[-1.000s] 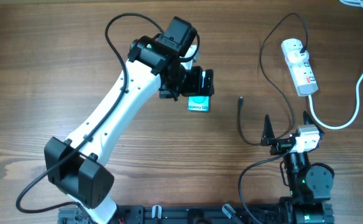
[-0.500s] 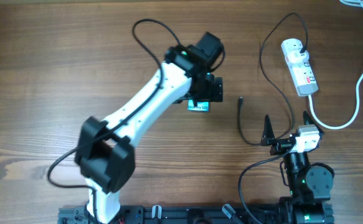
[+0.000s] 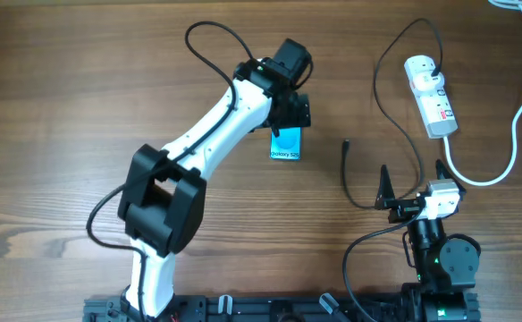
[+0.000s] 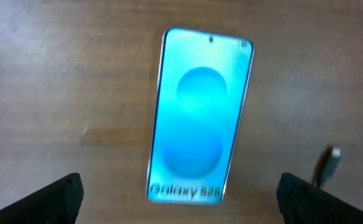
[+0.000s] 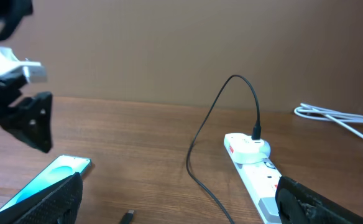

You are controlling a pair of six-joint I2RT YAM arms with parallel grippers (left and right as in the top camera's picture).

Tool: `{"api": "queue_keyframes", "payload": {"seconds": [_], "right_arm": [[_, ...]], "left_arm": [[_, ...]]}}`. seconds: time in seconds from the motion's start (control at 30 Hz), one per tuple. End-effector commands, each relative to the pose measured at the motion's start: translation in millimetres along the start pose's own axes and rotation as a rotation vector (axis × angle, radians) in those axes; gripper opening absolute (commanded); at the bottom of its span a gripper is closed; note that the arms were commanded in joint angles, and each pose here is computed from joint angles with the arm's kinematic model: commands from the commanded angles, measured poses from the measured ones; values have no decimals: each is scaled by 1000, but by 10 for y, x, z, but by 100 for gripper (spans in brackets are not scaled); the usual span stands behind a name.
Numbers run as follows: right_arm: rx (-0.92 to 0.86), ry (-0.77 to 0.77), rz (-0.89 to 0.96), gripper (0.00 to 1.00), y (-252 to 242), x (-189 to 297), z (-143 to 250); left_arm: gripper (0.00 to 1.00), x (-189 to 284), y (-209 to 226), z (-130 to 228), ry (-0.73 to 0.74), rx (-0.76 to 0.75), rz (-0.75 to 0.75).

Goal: Plug charger to phone and switch on socket
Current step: 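Lower the left gripper down over the phone, centered on it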

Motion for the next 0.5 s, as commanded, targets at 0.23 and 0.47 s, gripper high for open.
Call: {"api": "queue_keyframes", "payload": {"seconds": [0.23,0.47], "right_arm": [[2,-1,4,100,0,0,-1],[2,-1,4,100,0,0,-1]], "left_arm": [[100,-181,-239,155,4,-132,13],[100,-273,-251,181,-53,-164,-63]]}}
Point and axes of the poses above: each gripper's point midway between its finger pads, its own x axis back along the fingers, its own y axis along the line the jaws close on, z = x × y, the point moved 5 cm from there along x, back along the fingers, and after that the axes turned 7 degrees about x, right-handed, at the moved point
